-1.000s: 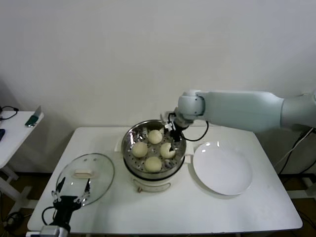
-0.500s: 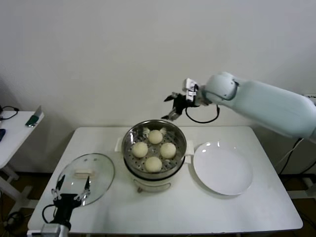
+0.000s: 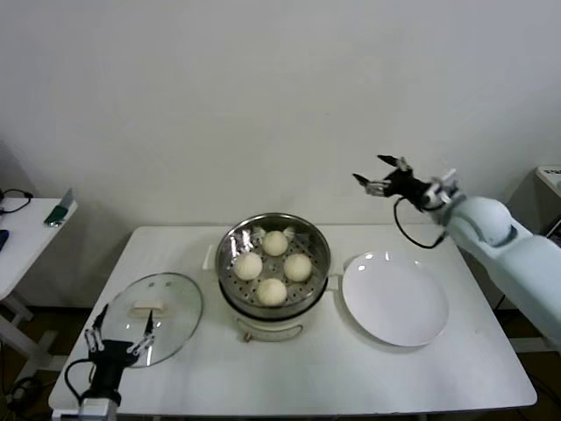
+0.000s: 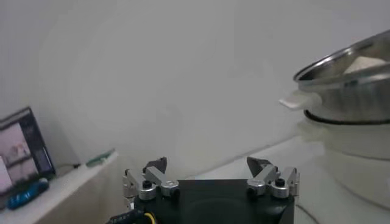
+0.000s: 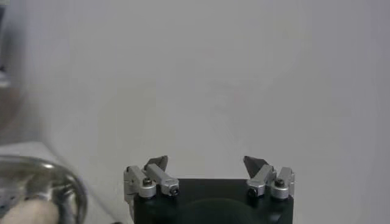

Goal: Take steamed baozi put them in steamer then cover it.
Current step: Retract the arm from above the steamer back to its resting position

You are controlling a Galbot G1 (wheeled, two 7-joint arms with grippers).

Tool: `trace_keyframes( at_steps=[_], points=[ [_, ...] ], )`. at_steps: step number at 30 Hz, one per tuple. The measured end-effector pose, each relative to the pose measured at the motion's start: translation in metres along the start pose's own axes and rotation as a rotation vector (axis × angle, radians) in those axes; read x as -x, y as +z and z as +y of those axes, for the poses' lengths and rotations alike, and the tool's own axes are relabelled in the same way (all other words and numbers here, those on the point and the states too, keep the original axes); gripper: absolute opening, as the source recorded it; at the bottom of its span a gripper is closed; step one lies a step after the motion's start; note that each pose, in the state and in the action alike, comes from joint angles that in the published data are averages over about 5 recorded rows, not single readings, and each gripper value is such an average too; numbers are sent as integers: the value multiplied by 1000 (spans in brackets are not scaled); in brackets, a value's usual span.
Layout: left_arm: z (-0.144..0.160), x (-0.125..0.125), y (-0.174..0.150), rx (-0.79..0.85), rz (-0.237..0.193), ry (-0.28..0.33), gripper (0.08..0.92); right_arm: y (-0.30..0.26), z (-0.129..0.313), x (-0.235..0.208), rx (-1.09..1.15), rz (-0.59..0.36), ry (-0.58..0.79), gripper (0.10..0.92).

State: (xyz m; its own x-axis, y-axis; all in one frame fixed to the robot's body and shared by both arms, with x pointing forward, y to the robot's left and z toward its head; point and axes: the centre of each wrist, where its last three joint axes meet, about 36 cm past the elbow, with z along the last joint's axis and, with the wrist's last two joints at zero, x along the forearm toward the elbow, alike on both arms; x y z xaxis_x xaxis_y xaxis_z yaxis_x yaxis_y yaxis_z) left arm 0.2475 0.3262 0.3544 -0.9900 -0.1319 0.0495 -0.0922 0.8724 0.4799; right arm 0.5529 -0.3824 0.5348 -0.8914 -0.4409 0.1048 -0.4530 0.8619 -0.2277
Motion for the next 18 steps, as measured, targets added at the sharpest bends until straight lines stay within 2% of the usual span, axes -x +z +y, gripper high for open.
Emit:
trace_keyframes(
  at_steps=[5, 9, 13, 18],
  points=[
    [8, -1, 7, 201, -55, -31, 823, 63, 12, -51, 71, -5, 90, 823],
    [15, -3, 16, 386, -70, -37, 823, 117, 41, -91, 127, 29, 128, 823],
    [17, -3, 30, 568, -61, -43, 823, 163, 80, -129, 184, 53, 146, 823],
    [14, -4, 51, 765, -25, -31, 823, 197, 123, -170, 234, 44, 178, 823]
  ],
)
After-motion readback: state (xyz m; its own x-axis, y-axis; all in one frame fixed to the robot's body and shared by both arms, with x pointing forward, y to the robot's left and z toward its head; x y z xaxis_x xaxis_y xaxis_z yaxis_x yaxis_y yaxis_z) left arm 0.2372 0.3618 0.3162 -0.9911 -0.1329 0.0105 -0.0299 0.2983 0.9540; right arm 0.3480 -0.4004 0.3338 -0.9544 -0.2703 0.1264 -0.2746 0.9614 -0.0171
